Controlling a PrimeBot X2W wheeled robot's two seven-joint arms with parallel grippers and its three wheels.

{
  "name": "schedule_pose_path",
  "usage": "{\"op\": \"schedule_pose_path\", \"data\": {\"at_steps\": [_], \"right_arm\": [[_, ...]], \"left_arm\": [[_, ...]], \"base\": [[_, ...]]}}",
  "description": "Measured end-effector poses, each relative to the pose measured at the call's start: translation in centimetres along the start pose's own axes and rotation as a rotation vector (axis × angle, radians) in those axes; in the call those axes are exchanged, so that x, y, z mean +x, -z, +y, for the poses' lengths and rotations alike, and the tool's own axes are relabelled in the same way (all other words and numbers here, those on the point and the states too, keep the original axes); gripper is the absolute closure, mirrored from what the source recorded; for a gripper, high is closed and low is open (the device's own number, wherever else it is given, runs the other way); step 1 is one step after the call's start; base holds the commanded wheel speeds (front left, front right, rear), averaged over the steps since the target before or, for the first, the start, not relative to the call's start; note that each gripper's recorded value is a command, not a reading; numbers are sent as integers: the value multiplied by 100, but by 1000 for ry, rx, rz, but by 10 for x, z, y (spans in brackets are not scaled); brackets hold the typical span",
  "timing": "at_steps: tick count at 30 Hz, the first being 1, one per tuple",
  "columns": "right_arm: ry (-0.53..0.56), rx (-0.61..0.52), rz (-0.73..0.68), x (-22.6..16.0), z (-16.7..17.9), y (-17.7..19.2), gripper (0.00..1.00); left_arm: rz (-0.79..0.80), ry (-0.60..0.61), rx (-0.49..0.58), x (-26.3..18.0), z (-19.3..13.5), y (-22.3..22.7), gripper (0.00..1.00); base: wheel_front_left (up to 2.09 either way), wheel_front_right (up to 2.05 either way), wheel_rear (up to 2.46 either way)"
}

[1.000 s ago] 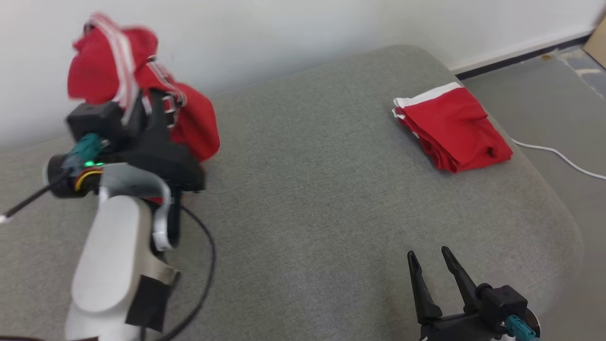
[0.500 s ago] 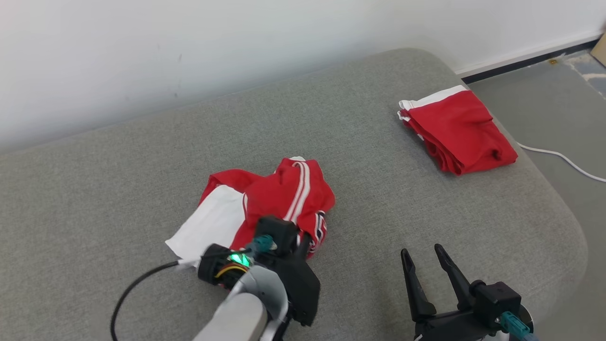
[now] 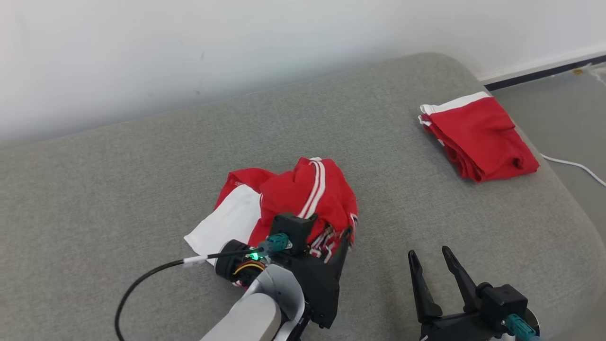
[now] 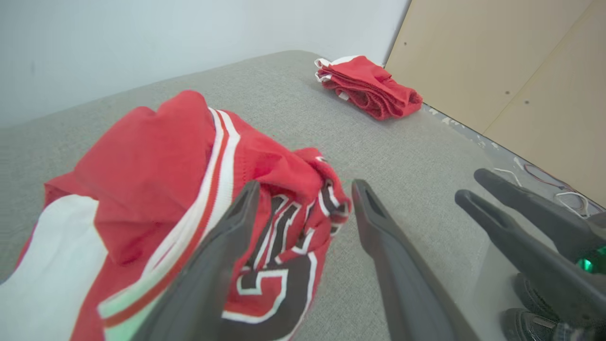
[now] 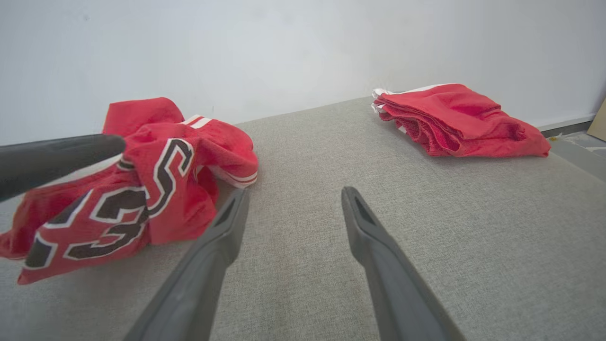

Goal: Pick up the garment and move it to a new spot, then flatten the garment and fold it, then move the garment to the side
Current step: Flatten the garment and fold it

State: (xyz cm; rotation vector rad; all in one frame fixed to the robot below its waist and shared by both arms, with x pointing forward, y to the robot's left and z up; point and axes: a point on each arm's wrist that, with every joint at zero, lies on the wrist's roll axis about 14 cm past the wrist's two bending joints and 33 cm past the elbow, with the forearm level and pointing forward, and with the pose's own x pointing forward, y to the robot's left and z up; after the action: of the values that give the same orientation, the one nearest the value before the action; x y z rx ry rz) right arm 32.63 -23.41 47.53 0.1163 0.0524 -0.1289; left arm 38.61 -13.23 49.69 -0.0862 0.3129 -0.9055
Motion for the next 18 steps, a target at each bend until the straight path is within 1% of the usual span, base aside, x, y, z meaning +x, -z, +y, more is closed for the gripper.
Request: {"op": "schedule_pose_path", "data": {"at_steps": [1,5,7,13,18], "right_arm": [[-8,1,1,1,3,0,0],[-21,2,-1,3,6,0,0],[-28,3,-1,4,9,0,0],[-46,3,6,6,15,2,0],[-53,2,9,7,17,3,0]], "left_arm": [[-31,-6,-6,-5,2,-11,0],[-72,-24,-27,-20,10,-23,0],[-75,-48,-4,-28,18,-26,0],[56,-128,9,-51,45,10,0],[133,-153,0,-56,55,29,0]], "base": [[0,0,0],[0,0,0],[0,0,0],[0,0,0],[0,0,0]]}}
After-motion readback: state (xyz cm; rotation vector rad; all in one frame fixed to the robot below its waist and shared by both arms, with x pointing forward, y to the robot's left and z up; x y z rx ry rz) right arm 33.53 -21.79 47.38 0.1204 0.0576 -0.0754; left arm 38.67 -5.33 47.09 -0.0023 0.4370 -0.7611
